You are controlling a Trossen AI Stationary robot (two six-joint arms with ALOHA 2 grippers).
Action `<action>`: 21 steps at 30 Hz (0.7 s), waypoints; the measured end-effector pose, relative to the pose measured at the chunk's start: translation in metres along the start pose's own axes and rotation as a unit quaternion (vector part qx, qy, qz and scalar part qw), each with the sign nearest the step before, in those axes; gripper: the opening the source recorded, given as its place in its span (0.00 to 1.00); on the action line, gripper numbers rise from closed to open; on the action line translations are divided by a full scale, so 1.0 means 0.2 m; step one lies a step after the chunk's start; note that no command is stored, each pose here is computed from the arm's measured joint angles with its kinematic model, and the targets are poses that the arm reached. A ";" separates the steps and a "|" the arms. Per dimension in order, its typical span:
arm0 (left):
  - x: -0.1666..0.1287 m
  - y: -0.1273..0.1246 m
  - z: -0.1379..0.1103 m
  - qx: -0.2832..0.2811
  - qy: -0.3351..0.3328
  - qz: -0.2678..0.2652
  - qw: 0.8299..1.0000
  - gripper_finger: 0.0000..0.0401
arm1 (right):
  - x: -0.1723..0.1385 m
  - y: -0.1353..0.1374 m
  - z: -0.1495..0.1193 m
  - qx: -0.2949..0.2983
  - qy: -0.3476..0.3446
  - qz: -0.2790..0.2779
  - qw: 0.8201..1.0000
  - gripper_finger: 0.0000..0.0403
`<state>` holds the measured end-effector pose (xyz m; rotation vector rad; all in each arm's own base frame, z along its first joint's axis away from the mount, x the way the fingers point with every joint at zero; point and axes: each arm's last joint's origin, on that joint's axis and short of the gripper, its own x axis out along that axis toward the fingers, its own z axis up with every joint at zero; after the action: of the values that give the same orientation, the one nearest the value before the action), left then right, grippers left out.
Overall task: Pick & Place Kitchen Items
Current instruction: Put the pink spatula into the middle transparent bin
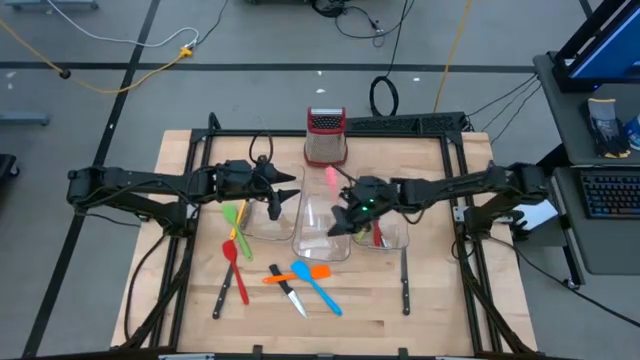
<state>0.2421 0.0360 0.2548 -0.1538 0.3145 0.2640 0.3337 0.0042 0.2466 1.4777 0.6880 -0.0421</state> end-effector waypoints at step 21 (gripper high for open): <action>0.01 0.02 -0.15 -0.006 0.039 0.007 0.999 0.52 | 0.22 -0.09 0.06 0.109 0.088 -0.036 0.989 0.00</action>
<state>0.2332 0.0349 0.2249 -0.1735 0.3921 0.2731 0.3664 0.0083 0.2099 1.6801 0.9033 -0.0432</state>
